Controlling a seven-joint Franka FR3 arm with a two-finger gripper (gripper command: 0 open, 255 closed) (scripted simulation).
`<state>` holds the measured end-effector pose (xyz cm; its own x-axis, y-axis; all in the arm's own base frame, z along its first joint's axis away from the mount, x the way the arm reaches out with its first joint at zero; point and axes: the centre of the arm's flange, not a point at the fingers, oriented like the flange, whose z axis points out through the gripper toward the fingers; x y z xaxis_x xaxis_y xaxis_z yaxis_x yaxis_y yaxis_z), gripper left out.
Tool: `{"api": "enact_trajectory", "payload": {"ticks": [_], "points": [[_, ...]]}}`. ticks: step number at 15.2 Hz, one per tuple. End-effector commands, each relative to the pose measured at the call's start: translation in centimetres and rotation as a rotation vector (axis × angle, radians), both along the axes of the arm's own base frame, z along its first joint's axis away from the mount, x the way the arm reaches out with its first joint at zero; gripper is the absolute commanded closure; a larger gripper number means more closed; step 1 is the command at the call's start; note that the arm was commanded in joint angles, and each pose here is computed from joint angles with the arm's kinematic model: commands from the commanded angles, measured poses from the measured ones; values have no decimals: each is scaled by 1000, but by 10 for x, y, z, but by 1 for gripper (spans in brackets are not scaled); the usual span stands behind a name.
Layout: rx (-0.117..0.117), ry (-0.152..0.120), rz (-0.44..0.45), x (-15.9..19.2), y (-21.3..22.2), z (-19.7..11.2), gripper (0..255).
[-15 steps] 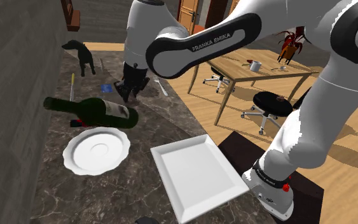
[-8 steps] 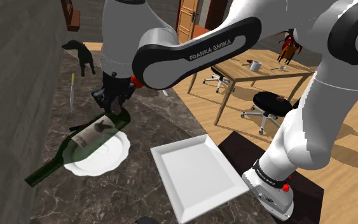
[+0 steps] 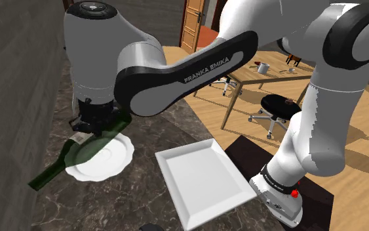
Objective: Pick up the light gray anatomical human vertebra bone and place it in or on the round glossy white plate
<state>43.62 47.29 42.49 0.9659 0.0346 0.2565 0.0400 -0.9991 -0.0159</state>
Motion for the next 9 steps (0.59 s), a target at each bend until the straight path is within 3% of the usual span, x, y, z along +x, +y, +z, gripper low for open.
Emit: {"api": "enact_trajectory", "payload": {"ticks": [1,9], "points": [[0,0,0,0,0,0,0],[87,-128,-296,13,-60,72,0]]}}
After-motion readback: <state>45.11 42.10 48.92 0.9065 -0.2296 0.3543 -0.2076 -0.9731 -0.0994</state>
